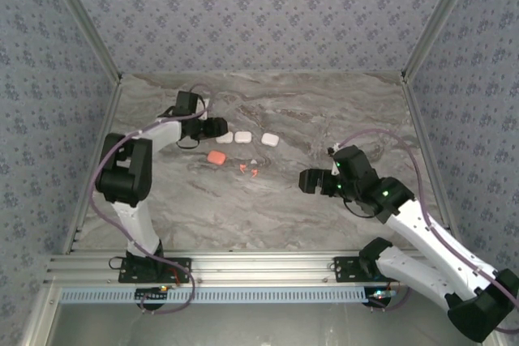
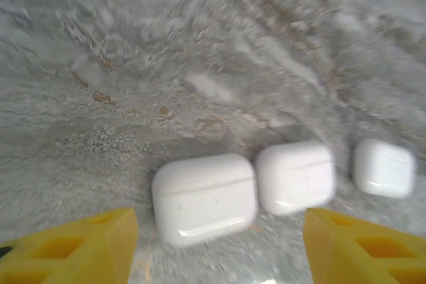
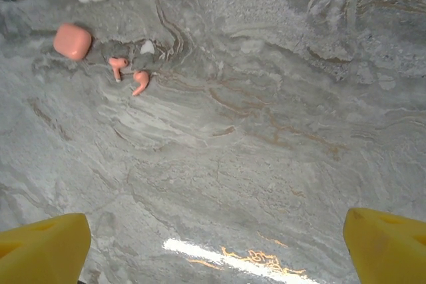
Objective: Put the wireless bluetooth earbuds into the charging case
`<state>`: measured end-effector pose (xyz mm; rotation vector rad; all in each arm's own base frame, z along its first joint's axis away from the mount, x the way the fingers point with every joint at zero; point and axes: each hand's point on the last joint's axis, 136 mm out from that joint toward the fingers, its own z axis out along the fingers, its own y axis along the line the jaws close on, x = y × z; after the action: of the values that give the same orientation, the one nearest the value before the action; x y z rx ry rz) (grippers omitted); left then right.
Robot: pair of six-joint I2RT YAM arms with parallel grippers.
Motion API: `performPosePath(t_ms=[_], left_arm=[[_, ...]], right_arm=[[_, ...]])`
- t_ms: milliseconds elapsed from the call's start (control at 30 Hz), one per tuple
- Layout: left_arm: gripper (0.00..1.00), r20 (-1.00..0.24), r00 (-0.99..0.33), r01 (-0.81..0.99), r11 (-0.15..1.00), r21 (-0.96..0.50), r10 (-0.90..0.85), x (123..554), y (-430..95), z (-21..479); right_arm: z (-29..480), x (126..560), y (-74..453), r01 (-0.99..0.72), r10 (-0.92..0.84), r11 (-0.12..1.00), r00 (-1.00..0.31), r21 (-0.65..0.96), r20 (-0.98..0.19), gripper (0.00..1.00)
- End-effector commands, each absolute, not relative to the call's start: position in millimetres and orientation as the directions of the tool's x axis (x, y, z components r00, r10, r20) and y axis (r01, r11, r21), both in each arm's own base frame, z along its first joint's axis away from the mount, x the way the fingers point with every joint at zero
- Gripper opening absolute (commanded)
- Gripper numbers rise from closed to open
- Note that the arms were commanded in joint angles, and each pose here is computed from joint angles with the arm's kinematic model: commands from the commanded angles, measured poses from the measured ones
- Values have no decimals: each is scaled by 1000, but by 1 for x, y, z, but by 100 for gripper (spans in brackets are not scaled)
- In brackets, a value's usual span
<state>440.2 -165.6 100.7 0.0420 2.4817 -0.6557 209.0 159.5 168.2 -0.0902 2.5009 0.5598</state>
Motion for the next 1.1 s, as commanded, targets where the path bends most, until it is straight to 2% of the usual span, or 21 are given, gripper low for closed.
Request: performPosePath(t_ms=[0, 200, 267, 367, 467, 667, 800, 1067], left_arm=[[68, -663, -739, 240, 871, -429, -123, 423, -158, 167], [84, -737, -643, 189, 890, -415, -208, 362, -127, 207], [88, -735, -636, 151, 896, -418, -235, 342, -115, 209], [92, -721, -643, 80, 913, -400, -259, 319, -96, 205], [98, -685, -651, -11, 907, -422, -327, 303, -78, 192], [99, -586, -676, -140, 859, -493, -447, 288, -54, 164], [99, -521, -678, -176, 802, -570, -519, 283, -49, 165], [99, -503, -620, -282, 769, -574, -602, 260, -27, 161]], right_arm=[[181, 218, 174, -261, -20, 909, -807, 327, -590, 100], [183, 242, 208, -352, -125, 899, -776, 259, -618, 100], [185, 253, 231, -424, -195, 873, -758, 243, -622, 100], [180, 267, 263, -536, -370, 836, -705, 114, -605, 100], [182, 284, 296, -604, -447, 794, -656, 69, -608, 100], [154, 300, 365, -741, -558, 668, -560, 69, -613, 100], [134, 313, 406, -820, -636, 568, -488, 66, -598, 99], [82, 340, 435, -848, -725, 530, -461, 14, -512, 93]])
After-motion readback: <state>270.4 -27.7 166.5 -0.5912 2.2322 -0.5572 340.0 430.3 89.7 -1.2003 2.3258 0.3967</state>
